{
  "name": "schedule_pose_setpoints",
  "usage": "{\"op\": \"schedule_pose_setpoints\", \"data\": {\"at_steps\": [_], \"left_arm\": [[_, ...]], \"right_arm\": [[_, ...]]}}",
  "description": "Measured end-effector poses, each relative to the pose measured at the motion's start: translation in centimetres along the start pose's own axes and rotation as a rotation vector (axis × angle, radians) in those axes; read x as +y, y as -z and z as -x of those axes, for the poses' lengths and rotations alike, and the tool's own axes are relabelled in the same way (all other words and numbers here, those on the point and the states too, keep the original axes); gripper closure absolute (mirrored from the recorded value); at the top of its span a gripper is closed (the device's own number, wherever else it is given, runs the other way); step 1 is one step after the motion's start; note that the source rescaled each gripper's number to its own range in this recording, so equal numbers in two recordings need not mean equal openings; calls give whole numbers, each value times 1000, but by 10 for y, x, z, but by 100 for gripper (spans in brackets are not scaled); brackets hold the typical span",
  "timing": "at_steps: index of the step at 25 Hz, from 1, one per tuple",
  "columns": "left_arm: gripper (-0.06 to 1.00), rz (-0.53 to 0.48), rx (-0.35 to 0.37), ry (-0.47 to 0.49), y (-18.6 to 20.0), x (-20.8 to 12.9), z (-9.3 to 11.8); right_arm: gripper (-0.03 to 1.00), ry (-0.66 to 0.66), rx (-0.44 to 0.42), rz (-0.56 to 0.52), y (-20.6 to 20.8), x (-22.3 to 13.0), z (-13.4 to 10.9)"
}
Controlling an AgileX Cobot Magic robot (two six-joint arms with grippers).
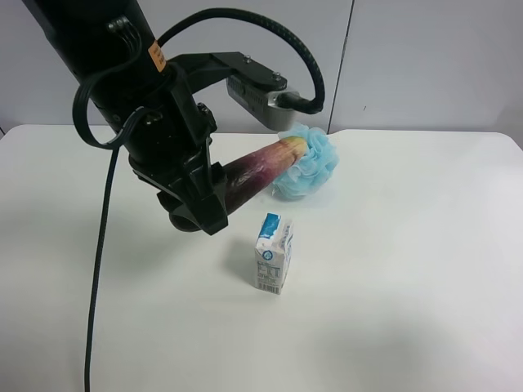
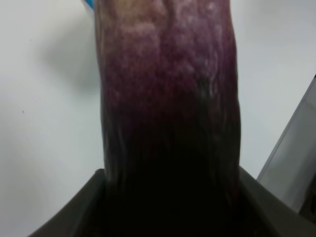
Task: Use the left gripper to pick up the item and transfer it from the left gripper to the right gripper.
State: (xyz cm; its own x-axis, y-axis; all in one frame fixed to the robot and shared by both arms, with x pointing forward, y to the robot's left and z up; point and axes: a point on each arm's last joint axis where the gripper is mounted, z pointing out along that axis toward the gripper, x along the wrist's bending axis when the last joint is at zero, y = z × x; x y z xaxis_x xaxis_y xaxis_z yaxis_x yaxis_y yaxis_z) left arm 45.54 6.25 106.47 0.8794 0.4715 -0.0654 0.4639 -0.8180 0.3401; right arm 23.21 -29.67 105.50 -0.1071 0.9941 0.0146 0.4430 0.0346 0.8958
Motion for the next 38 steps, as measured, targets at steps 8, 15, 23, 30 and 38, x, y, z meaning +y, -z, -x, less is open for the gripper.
{"op": "schedule_pose_setpoints", "data": {"at_steps": [8,15,23,30,38], "left_arm": [[94,-1,-1,-86,0,0,0],[94,-1,-1,-202,0,0,1],[94,-10,-5,-307,0,-1,1],[94,-29,-17,-389,0,-3,1],[94,-38,-25,-504,0,-4,2]], "right_arm": [[15,3,103,-60,-6,14,-9],[15,174,376,-164,-34,84,-31],[15,473,652,-241,-78,131,-70],[15,754,755,-278,-99,145,-113],[15,852,780,-330,-125,140,-137]]}}
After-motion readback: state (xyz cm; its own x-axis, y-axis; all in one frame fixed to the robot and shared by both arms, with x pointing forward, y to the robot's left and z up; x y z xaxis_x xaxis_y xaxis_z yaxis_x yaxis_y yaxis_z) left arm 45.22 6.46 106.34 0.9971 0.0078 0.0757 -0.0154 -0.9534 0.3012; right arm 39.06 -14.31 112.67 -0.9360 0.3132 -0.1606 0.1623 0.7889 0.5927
